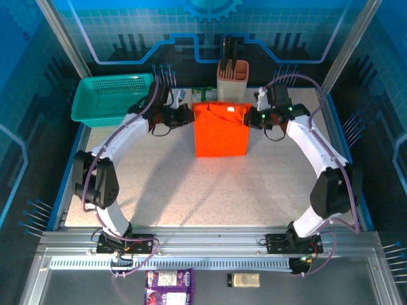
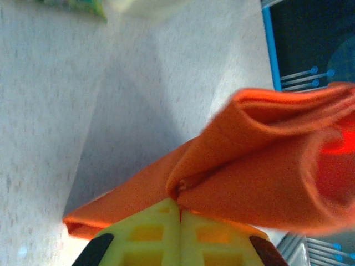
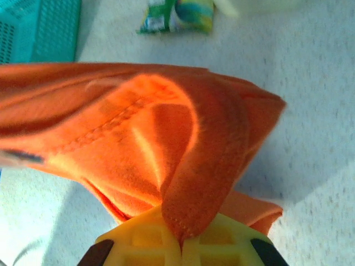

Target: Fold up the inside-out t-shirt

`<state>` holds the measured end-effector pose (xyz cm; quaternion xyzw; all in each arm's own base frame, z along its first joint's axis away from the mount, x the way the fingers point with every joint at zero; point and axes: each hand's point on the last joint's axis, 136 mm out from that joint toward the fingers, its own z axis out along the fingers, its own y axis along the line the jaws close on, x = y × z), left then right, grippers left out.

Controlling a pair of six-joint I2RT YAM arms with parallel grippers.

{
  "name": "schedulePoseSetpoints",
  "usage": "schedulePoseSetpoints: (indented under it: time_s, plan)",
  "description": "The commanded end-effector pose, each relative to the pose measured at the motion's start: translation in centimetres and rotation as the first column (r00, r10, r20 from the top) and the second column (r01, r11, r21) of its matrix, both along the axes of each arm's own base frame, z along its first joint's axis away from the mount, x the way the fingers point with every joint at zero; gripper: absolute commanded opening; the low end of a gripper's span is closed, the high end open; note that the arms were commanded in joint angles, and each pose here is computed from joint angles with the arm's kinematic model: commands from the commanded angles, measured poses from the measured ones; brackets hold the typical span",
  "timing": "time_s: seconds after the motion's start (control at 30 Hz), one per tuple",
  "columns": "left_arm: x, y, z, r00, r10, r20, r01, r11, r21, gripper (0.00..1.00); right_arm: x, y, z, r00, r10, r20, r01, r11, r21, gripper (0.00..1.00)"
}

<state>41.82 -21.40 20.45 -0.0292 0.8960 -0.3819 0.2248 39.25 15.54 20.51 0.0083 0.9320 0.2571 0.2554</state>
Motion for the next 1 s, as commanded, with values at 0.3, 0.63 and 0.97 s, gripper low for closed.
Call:
schedulePoseSetpoints:
  time_s: [0.3, 0.63, 0.97]
  plan:
    - [-12.4, -0.4, -10.1, 0.965, -0.019, -0.262, 0.0, 0.997, -0.075, 0.0, -13.2, 1.8, -9.9, 0.965, 0.025, -0.26, -0.008, 0.998, 0.066, 0.0]
    - [-13.1, -0.8, -9.4, 0.966, -0.014, -0.257, -0.001, 0.998, -0.059, 0.0, -13.7, 0.6, -9.7, 0.968, -0.016, -0.252, 0.009, 1.0, -0.029, 0.0]
    - [-3.4, -1.9, -0.7, 0.995, -0.037, -0.097, 0.03, 0.997, -0.073, 0.0, -3.4, 0.3, -0.3, 0.999, -0.01, -0.053, 0.01, 1.0, 0.006, 0.0]
